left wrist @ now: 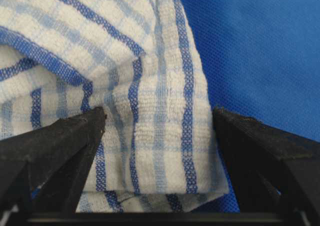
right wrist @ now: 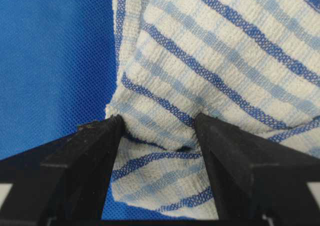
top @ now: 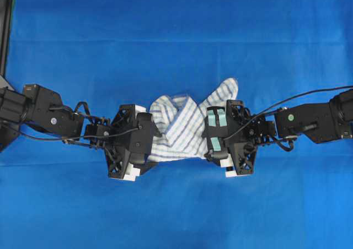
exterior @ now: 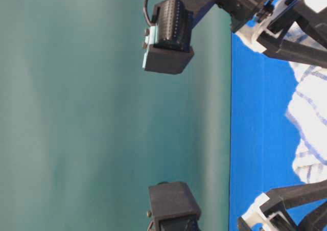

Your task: Lift the towel with both arms.

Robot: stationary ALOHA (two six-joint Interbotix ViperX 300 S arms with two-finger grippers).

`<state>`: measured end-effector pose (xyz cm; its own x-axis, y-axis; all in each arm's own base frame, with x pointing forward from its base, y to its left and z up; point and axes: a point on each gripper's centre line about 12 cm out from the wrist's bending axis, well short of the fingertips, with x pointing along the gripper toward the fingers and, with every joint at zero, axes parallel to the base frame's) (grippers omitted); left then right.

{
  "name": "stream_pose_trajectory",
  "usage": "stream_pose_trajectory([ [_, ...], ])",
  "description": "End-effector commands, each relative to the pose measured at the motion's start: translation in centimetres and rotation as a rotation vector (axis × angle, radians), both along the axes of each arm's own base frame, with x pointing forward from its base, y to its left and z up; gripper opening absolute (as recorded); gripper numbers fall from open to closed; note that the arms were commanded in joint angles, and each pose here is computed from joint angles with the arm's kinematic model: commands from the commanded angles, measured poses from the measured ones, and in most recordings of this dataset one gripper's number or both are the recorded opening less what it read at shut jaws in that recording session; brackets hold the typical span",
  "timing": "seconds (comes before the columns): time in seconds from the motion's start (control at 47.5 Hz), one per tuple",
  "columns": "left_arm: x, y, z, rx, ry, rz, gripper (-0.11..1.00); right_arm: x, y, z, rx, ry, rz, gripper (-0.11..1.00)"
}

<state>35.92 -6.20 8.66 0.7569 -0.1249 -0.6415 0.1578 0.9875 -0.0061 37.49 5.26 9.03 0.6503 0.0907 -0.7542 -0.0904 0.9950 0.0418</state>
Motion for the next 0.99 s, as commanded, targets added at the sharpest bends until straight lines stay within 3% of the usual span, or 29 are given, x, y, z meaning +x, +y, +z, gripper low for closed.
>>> stream_pose_trajectory([
  [0.0,0.5,-0.3,0.7,-0.005,-0.021,-0.005,0.89,0.3,0.5,0.7,0.009,-0.027,0.006,0.65],
  [0.105,0.4,-0.3,0.6,-0.001,-0.011,-0.007,0.80,0.3,0.6,0.7,0.010,-0.025,0.005,0.64],
  [0.19,0.3,-0.3,0.4,0.002,0.007,-0.007,0.61,0.3,0.6,0.7,0.011,-0.025,0.006,0.57],
  [0.337,0.1,-0.3,0.4,0.006,0.035,-0.008,0.18,0.4,0.6,1.0,0.010,-0.028,0.007,0.19],
  [0.4,0.2,-0.3,0.7,0.006,0.033,-0.008,0.06,0.4,0.6,1.2,0.011,-0.031,0.007,0.05],
  [0.421,0.2,-0.3,0.8,0.005,0.032,-0.008,0.04,0.3,0.6,1.4,0.011,-0.034,0.007,0.05],
  [0.632,0.6,-0.4,3.7,-0.002,-0.004,-0.009,0.03,0.4,0.6,3.9,0.020,-0.085,0.006,0.05],
  [0.969,0.2,1.3,11.6,-0.020,-0.079,0.033,0.03,0.0,-1.0,12.8,0.036,-0.201,-0.030,0.05],
])
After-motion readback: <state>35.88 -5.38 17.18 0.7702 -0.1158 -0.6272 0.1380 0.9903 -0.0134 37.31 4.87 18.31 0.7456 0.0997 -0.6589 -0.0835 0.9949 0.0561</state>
